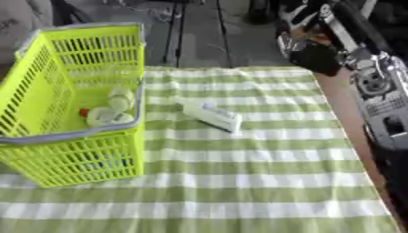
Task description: Pick up objects on the table and place them in the box.
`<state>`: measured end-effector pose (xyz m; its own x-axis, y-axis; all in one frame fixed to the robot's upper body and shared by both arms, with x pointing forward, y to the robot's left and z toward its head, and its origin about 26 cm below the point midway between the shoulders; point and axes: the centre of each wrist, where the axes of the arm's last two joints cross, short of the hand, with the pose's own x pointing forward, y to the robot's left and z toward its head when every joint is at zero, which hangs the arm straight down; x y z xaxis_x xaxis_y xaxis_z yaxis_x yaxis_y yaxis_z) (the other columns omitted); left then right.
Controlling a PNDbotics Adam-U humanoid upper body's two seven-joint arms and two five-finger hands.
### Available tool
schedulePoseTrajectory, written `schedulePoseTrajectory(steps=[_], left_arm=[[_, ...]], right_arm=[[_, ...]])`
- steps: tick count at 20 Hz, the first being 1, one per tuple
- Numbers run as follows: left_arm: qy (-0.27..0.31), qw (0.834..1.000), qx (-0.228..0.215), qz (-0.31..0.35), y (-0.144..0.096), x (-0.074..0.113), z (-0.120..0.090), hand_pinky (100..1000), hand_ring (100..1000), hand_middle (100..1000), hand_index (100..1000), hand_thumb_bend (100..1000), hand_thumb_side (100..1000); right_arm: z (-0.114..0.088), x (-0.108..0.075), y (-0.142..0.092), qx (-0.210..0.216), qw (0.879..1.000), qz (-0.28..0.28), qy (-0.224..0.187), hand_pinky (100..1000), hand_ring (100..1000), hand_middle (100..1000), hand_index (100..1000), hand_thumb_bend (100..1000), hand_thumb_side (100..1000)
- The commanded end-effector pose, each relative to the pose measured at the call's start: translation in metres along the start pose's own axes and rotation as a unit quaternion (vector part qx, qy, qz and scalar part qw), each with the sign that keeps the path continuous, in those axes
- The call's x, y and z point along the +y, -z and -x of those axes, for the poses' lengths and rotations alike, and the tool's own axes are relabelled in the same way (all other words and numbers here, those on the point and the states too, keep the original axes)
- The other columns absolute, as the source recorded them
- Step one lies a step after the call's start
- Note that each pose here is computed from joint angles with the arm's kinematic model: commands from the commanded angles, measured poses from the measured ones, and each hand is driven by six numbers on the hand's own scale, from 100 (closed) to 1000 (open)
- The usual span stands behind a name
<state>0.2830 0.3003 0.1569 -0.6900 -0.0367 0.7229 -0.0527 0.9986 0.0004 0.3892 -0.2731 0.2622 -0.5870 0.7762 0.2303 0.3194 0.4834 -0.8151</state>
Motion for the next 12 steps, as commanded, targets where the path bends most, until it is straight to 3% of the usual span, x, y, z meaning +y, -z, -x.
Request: schedulePoseTrajectory(steps=[1, 12], left_arm=[[0.007, 1.0, -0.016, 0.002, 0.0041, 0.0024, -0.0073, 724, 977, 867, 797, 262, 873], [0.006, 1.0, -0.015, 0.003, 0.0045, 0.0021, -0.0074, 724, 978, 867, 796, 263, 872]], right_arm=[[-0.0023, -0.0128, 0.0029, -0.007, 1.0, 0.013, -0.013, 586, 676, 721, 851, 176, 555], [-0.0031, -0.0111, 0.003, -0.007, 1.0, 0.012, -0.011, 587, 677, 722, 851, 177, 555]])
